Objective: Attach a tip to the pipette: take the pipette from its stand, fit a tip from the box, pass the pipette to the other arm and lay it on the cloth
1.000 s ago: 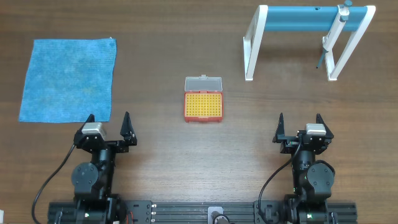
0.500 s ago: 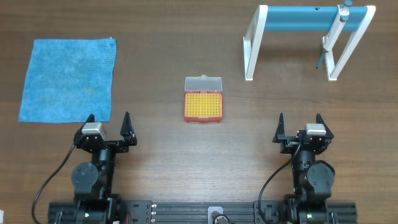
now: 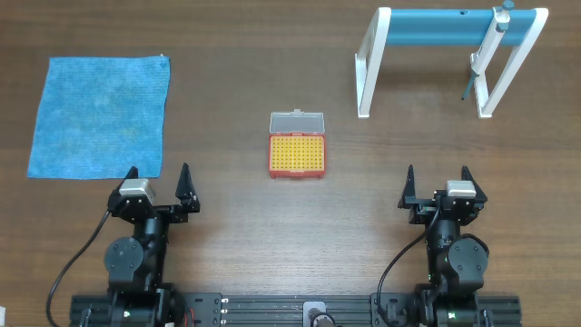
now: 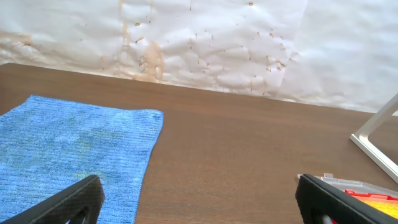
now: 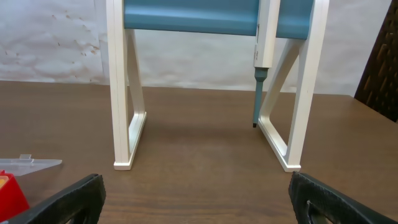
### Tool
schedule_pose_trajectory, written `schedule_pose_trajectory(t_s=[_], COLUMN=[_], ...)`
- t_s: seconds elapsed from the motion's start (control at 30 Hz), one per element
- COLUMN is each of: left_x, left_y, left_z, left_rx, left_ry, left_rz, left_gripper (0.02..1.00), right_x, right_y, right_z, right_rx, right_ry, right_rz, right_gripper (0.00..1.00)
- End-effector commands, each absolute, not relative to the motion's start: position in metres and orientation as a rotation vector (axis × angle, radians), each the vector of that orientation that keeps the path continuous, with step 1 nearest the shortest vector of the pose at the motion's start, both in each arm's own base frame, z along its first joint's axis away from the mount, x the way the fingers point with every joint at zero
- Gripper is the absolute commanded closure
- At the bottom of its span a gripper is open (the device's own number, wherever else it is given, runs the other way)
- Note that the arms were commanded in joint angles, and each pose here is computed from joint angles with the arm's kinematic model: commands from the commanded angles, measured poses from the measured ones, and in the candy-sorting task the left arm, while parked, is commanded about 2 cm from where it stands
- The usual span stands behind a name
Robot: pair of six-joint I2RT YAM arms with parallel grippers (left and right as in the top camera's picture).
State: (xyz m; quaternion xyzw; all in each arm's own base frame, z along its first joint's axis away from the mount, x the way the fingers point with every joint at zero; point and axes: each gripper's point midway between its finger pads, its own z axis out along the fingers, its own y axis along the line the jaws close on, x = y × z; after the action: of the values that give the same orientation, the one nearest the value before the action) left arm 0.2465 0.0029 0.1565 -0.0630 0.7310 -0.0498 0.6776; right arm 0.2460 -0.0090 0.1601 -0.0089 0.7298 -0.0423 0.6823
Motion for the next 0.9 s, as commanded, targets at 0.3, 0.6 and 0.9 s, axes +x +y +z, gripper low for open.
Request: schedule_pose_trajectory(t_s=[0.3, 0.6, 0.9], left_x=[0.246, 0.246, 0.246], left_y=[0.003, 0.003, 0.003], left_z=[0.156, 0.156, 0.156], left_rx=[-0.152, -0.152, -0.152], left_ry=[1.642, 1.642, 1.642], left_rz=[-0.121, -0.121, -0.121], left_gripper=[0.023, 0.023, 0.020], right_x=[0.313, 0.380, 0.419], right_y=[-0.044, -0.116, -0.123], right_z=[0.232, 0.248, 0.221], right_rx=[0.078, -0.110, -0.088], right_ry=[1.822, 1.808, 1.767], right_rz=[-0.174, 0.011, 0.069], right_gripper=[0.027, 0.025, 0.023])
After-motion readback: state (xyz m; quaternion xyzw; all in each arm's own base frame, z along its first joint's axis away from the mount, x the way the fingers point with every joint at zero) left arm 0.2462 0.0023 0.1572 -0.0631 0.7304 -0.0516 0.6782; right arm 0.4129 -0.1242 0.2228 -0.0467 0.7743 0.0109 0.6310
